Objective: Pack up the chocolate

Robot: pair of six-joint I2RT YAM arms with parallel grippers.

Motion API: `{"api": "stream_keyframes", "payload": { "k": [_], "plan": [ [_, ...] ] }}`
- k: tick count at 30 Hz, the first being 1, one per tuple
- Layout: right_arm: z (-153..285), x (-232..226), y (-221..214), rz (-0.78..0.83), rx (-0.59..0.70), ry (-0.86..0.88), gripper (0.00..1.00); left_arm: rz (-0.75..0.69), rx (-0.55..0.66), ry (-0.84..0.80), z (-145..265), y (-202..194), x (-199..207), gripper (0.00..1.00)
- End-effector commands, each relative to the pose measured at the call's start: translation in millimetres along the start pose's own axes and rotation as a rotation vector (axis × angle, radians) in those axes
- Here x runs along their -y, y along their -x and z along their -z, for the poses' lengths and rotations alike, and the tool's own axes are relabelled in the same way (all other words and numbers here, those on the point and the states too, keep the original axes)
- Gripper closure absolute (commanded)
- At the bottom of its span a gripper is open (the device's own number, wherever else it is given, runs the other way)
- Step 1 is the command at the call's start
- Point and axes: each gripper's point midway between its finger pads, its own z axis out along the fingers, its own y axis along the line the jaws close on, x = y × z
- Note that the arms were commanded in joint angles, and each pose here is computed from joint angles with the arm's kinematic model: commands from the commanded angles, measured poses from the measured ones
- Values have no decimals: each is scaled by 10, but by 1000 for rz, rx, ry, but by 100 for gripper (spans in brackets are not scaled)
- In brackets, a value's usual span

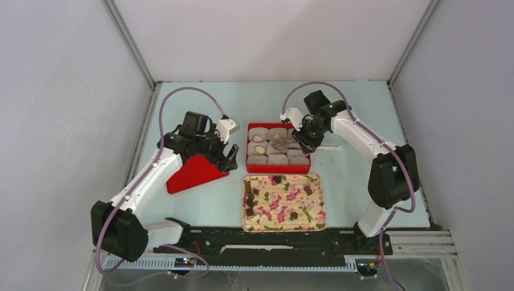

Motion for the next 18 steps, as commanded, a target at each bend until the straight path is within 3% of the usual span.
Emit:
{"api": "stream_keyframes", "payload": {
  "k": [1,18],
  "plan": [
    [93,61,143,1,41,-29,61,-48,40,14,46,99,-7,2],
    [311,6,214,13,93,-53,60,-46,40,11,43,100,-2,2]
  ]
}}
